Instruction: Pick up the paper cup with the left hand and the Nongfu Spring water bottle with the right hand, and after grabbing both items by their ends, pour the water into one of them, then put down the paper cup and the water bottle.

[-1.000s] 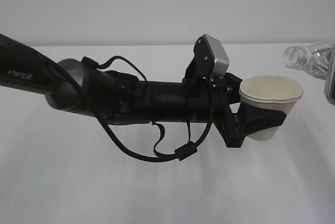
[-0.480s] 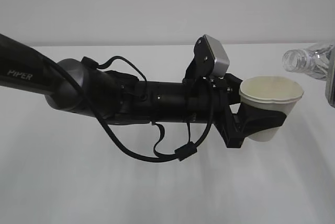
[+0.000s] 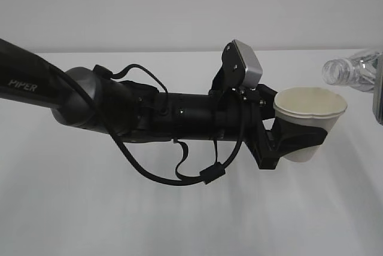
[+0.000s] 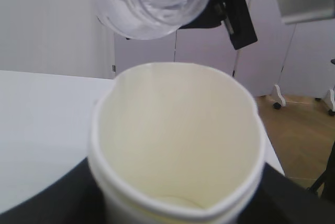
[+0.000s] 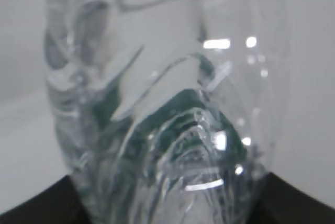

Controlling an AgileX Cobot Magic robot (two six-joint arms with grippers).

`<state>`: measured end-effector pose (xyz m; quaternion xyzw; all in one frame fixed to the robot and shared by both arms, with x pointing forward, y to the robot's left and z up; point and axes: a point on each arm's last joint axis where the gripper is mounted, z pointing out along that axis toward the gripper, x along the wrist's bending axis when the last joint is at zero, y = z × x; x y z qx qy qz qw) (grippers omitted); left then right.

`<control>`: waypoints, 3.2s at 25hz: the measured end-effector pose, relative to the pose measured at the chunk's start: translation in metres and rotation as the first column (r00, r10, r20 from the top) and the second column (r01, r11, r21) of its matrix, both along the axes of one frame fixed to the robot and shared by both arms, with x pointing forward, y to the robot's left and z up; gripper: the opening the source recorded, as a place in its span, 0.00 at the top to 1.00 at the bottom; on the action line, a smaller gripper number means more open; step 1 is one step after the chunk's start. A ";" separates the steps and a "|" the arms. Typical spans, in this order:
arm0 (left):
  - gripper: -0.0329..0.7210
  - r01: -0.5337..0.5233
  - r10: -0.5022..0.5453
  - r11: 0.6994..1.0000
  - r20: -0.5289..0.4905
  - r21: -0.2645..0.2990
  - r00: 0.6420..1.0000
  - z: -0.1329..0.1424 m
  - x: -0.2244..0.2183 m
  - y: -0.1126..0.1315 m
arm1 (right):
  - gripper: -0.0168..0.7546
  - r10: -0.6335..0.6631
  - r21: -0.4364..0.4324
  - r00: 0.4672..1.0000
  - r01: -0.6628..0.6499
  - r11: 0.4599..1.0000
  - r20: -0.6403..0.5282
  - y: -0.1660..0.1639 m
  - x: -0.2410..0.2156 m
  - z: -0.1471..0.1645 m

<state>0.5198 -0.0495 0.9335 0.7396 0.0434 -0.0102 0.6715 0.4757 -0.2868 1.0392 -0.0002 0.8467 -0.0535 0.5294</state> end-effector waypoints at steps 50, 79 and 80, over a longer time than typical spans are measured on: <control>0.36 0.000 0.000 1.000 -0.001 0.003 1.000 0.000 0.000 0.000 | 0.45 0.041 -0.075 0.999 -0.040 0.996 0.009 0.000 0.001 0.001; 0.36 0.009 -0.009 1.000 0.005 0.008 1.000 -0.001 -0.001 0.000 | 0.45 0.055 -0.106 0.998 -0.054 0.993 0.012 0.000 0.001 0.002; 0.36 0.009 -0.009 1.000 0.005 0.008 1.000 -0.001 -0.001 0.000 | 0.45 0.055 -0.106 0.998 -0.054 0.993 0.012 0.000 0.001 0.002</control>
